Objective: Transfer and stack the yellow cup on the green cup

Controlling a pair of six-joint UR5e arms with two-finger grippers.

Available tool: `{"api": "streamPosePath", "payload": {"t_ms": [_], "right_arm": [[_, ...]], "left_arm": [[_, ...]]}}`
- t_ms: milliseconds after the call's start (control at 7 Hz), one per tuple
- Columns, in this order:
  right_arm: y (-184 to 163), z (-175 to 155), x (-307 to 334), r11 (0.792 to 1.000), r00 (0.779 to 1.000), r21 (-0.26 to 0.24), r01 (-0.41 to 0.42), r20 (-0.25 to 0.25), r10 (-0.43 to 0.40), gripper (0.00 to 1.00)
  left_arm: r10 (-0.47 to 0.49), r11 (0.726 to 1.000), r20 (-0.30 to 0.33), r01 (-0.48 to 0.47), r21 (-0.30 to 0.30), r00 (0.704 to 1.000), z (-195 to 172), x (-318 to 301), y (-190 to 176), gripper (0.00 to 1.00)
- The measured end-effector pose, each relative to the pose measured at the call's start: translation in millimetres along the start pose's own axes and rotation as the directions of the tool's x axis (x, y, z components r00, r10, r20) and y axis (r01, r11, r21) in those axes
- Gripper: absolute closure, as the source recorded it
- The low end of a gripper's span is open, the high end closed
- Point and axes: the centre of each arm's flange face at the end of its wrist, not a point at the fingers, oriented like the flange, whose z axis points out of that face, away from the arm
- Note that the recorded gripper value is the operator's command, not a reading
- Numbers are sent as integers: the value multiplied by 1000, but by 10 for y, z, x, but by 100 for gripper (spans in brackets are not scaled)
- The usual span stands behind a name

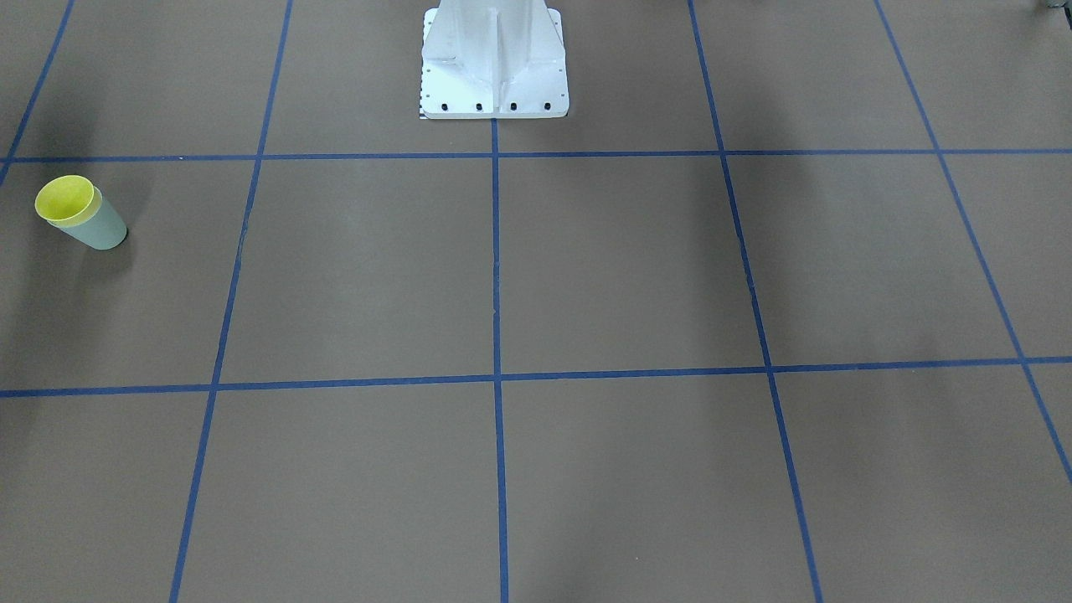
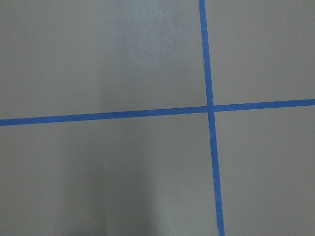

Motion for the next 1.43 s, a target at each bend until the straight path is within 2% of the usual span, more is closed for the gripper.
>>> {"api": "streamPosePath", "payload": {"t_ms": [143, 429, 714, 1429], "right_arm": [[35, 35, 57, 1000, 1000, -8, 14, -10, -14, 0], [53, 135, 189, 995, 997, -75, 67, -30, -69, 0], [-19, 55, 259, 991, 998, -129, 39, -41, -44, 0], [-9, 60, 323, 988, 999, -153, 13, -34, -18, 0]], "left_arm": [[-21, 1000, 0, 21, -1, 1000, -5, 24, -29, 0], [-57, 998, -1, 57, -4, 998, 1, 54, -43, 0], [-68, 998, 1, 68, -7, 998, 14, 36, 6, 0], [-46, 999, -1, 46, 15, 999, -79, 127, 19, 0]]}}
